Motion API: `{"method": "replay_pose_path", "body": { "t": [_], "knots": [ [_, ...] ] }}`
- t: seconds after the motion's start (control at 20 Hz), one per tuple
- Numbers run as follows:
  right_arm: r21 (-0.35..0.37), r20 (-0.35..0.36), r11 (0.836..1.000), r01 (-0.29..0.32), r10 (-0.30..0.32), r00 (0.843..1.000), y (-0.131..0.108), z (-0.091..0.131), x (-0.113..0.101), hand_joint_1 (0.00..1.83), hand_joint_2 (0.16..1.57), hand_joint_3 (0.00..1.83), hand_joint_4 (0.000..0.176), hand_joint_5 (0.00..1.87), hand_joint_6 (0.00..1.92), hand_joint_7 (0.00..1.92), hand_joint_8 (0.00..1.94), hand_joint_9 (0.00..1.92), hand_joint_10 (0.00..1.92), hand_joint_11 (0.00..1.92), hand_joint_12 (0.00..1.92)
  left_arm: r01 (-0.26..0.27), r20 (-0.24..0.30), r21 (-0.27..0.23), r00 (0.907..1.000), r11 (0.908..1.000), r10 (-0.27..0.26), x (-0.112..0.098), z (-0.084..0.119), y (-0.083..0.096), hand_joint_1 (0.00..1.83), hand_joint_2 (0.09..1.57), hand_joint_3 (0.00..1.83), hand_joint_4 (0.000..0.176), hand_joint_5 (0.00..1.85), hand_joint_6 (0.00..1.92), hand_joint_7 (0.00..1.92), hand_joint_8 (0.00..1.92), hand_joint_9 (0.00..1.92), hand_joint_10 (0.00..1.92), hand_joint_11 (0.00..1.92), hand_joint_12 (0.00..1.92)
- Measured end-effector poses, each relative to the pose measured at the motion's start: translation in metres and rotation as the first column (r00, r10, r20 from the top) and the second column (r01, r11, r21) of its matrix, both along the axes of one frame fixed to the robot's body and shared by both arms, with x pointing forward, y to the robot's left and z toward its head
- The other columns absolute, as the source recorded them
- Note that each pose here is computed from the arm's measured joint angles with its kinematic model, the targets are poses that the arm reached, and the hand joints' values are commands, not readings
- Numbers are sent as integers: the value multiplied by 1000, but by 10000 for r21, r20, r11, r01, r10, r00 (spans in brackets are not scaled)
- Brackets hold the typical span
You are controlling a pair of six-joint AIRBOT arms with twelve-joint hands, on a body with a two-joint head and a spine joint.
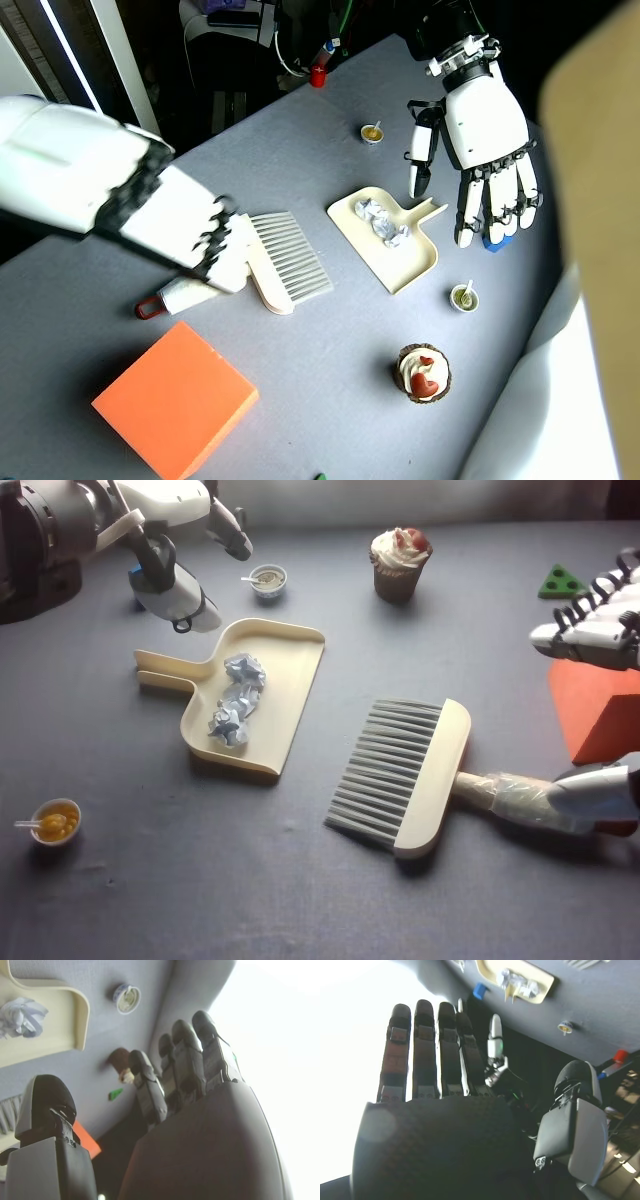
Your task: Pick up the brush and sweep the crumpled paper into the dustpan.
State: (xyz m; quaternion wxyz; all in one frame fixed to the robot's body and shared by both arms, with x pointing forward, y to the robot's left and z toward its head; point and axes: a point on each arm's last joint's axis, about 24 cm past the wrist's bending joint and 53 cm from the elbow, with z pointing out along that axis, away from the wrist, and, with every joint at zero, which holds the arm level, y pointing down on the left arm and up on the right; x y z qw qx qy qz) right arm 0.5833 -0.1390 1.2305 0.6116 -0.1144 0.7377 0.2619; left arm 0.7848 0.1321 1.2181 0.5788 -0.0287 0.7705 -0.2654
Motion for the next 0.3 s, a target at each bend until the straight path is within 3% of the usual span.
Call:
{"method": "replay_pose_path", "body": {
  "t": [0.15, 0.25, 0.3],
  "knots": [
    [-202, 138, 9998, -57, 60, 9999, -1, 1, 0, 0, 960, 3, 0, 347, 0, 431, 0, 444, 1, 382, 28, 7, -1, -6, 10000, 10000, -7, 0, 0, 0, 790, 1081, 0, 136, 498, 3, 351, 5, 335, 8, 73, 454],
    [-201, 124, 9998, -62, 65, 9999, -1, 1, -1, 0, 957, 0, 0, 397, 6, 485, 6, 504, 8, 442, 38, -22, -17, 3, 10000, 10000, 22, 0, -1, 3, 740, 1093, 5, 149, 476, 1, 292, 0, 324, 1, 63, 463],
    [-183, 135, 9998, -83, 86, 9999, 0, 1, -1, 0, 958, 0, 0, 418, 3, 534, 5, 559, 8, 477, 39, -51, -16, 13, 10000, 10000, 51, 0, -1, 3, 747, 1093, 1, 146, 479, 0, 303, 1, 332, 0, 60, 518]
  ]
}}
